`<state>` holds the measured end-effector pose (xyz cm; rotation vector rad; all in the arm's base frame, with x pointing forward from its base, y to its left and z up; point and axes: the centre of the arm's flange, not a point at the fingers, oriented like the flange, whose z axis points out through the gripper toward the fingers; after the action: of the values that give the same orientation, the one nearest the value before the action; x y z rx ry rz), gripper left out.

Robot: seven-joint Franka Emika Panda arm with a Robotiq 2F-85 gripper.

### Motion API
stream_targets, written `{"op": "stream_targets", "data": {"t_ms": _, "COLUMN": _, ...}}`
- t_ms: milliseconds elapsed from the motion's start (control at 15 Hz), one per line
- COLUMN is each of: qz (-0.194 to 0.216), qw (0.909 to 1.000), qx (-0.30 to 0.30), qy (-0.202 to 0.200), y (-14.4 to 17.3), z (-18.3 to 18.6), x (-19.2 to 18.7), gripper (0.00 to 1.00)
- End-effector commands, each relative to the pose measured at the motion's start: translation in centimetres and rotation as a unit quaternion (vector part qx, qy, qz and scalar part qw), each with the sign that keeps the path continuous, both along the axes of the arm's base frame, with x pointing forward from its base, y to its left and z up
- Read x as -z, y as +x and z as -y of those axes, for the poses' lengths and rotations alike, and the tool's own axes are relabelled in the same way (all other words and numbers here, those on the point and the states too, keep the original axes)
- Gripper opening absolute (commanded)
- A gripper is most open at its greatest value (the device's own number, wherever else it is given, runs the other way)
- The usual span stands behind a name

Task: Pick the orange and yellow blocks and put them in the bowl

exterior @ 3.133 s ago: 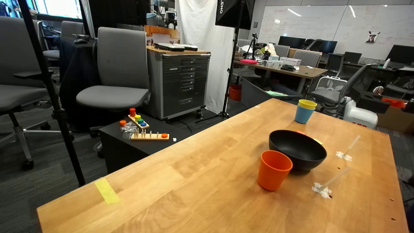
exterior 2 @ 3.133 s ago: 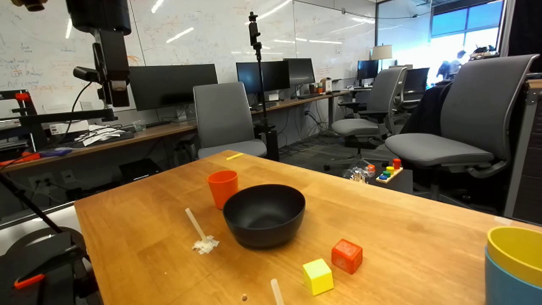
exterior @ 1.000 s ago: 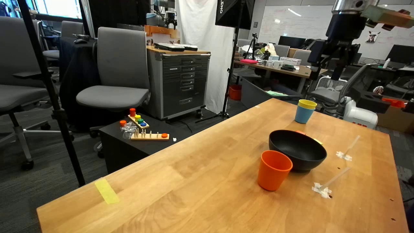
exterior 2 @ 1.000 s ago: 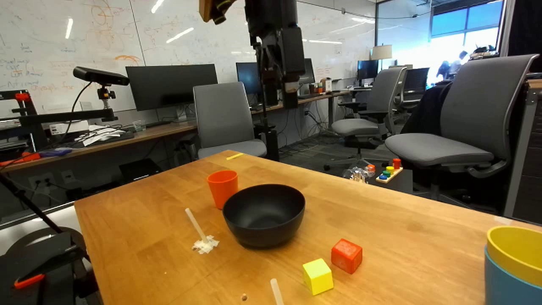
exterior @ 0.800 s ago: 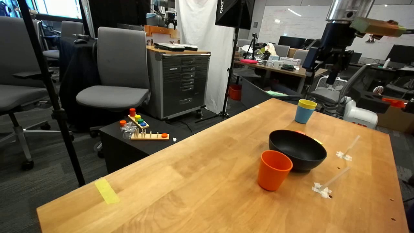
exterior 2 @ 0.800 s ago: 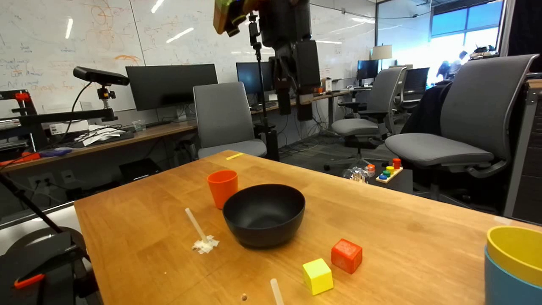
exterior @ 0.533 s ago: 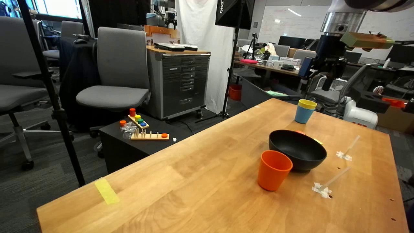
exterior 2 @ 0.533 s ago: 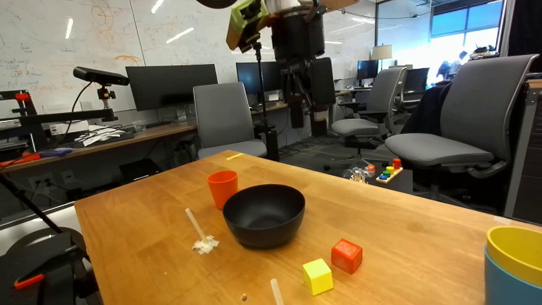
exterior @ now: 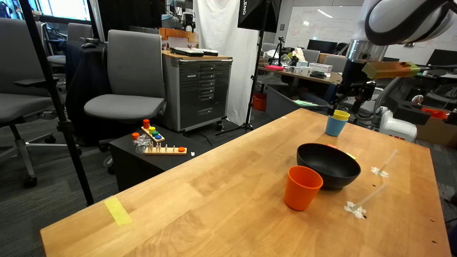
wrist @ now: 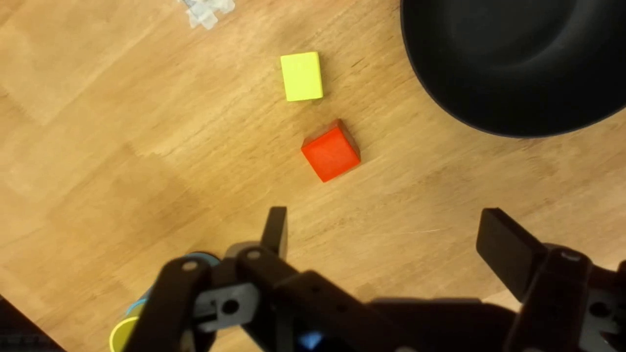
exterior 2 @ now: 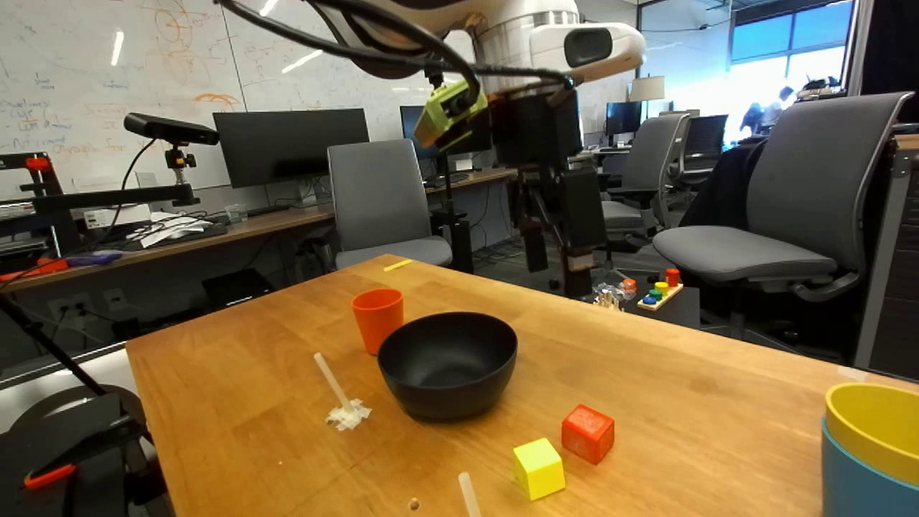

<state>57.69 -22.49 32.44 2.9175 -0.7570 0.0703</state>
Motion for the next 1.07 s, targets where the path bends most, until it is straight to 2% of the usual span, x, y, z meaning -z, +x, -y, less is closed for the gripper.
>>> {"op": "stream_targets", "data": {"t_ms": 0, "qz": -0.005, "qw": 0.9998, "qx": 0.011, "qy": -0.015, "y": 0.6, "z": 1.2, "x": 1.8, "gripper": 1.00}}
{"op": "stream_targets", "data": {"t_ms": 333, "qz": -0.019, "qw": 0.9995, "qx": 0.017, "qy": -0.018, "y": 0.8, "z": 2.1, "x": 4.4, "gripper": 1.00}}
{"op": "stream_targets", "data": {"t_ms": 467, "qz": -0.029, "qw": 0.9995, "qx": 0.002, "qy": -0.015, "y": 1.1, "z": 2.2, "x": 5.3, "gripper": 1.00}}
{"op": "stream_targets", "data": {"t_ms": 1000, "qz": -0.038, "qw": 0.9988, "qx": -0.026, "qy": -0.015, "y": 3.9, "z": 5.1, "x": 6.6, "gripper": 1.00}}
